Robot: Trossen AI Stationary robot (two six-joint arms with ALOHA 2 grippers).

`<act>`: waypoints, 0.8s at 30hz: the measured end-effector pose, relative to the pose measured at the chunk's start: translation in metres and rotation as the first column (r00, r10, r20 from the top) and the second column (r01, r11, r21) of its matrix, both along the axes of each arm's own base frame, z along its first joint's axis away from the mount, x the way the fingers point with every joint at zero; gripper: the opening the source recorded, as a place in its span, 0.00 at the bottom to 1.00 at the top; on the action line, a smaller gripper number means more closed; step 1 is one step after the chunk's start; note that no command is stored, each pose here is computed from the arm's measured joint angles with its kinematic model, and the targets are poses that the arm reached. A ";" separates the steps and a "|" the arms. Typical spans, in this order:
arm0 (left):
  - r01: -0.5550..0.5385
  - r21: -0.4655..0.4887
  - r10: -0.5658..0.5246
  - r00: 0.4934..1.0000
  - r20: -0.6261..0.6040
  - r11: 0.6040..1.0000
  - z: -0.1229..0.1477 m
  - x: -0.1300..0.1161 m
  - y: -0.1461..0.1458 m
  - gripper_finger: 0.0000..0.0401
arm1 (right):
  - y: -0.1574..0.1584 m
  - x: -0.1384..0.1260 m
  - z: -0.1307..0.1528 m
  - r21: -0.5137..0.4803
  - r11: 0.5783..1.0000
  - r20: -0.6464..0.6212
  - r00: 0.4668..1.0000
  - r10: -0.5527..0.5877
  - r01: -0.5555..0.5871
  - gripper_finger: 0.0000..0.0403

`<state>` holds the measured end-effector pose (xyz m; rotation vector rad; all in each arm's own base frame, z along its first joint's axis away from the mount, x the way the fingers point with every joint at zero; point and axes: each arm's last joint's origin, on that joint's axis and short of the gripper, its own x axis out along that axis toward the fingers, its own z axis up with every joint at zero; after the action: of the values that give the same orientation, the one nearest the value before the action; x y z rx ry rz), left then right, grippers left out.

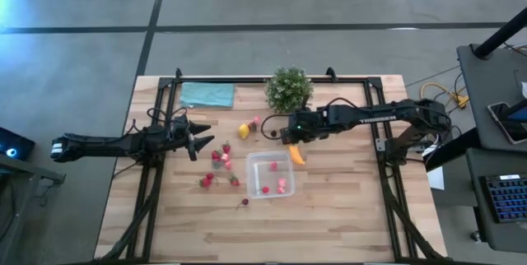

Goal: Pick and placing Produce into tupperware
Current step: Put the red strawberry into the transparent bin

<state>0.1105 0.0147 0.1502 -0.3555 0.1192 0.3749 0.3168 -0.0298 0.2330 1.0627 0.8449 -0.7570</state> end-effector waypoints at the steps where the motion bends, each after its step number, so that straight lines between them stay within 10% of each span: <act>1: 0.000 0.000 0.000 1.000 0.001 1.000 0.000 0.000 0.000 0.58 | 0.003 0.004 0.007 -0.010 1.000 0.024 0.999 0.024 -0.024 0.35; 12: 0.000 0.000 0.000 1.000 -0.002 1.000 0.000 0.000 0.000 0.58 | 0.046 0.022 0.064 -0.043 0.988 0.190 0.970 0.152 -0.147 0.35; 24: 0.000 0.000 0.000 1.000 -0.004 1.000 0.000 0.000 0.000 0.58 | 0.104 0.030 0.044 0.039 0.993 0.155 0.982 0.105 -0.112 0.35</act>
<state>0.1107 0.0147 0.1498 -0.3550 0.1235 0.3755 0.3465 0.0742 0.2769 1.0930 0.7857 -0.5585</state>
